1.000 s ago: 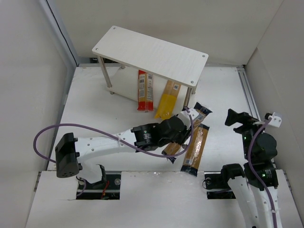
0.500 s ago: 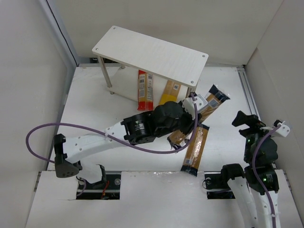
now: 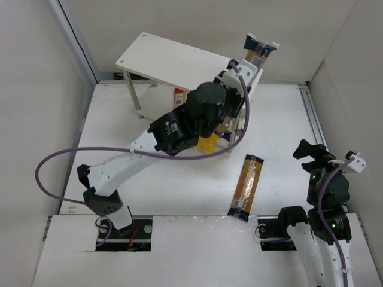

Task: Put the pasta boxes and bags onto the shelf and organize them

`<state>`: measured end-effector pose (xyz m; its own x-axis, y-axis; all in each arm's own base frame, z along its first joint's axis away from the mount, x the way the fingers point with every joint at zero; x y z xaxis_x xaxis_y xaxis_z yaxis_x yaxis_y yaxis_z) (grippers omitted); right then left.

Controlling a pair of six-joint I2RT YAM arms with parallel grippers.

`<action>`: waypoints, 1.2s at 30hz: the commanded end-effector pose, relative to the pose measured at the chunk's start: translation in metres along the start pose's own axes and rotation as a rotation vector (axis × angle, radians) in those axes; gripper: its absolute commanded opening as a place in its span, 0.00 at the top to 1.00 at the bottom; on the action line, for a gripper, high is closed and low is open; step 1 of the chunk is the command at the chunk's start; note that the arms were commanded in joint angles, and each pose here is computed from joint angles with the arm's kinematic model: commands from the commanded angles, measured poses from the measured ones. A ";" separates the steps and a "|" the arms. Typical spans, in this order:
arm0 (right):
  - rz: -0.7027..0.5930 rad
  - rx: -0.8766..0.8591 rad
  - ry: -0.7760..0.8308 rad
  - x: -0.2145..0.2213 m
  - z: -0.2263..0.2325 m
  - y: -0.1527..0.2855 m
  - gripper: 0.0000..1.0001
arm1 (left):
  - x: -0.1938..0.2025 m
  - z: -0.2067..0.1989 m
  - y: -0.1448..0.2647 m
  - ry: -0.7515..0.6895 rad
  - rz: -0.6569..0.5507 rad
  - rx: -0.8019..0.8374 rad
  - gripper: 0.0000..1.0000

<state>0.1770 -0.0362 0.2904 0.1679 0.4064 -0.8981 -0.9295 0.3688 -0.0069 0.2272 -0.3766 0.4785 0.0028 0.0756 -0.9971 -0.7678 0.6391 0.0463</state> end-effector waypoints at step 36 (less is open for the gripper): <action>0.012 0.019 0.006 0.002 -0.001 -0.004 0.00 | 0.028 0.181 -0.109 0.111 0.043 -0.292 0.49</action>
<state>0.1821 -0.0360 0.2851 0.1402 0.4032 -0.9043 -0.9283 0.3713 0.0216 0.4199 -0.3007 0.4216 -0.1845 0.1386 -0.9730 -0.8954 0.3845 0.2245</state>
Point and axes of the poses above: each gripper's point midway between its finger pads, its own y axis back along the fingers, its own z axis along the line the jaws close on, x = y × z, the point moved 2 cm from there along y, back along the fingers, and after that the axes turned 2 degrees about y, right-handed, at the moved point
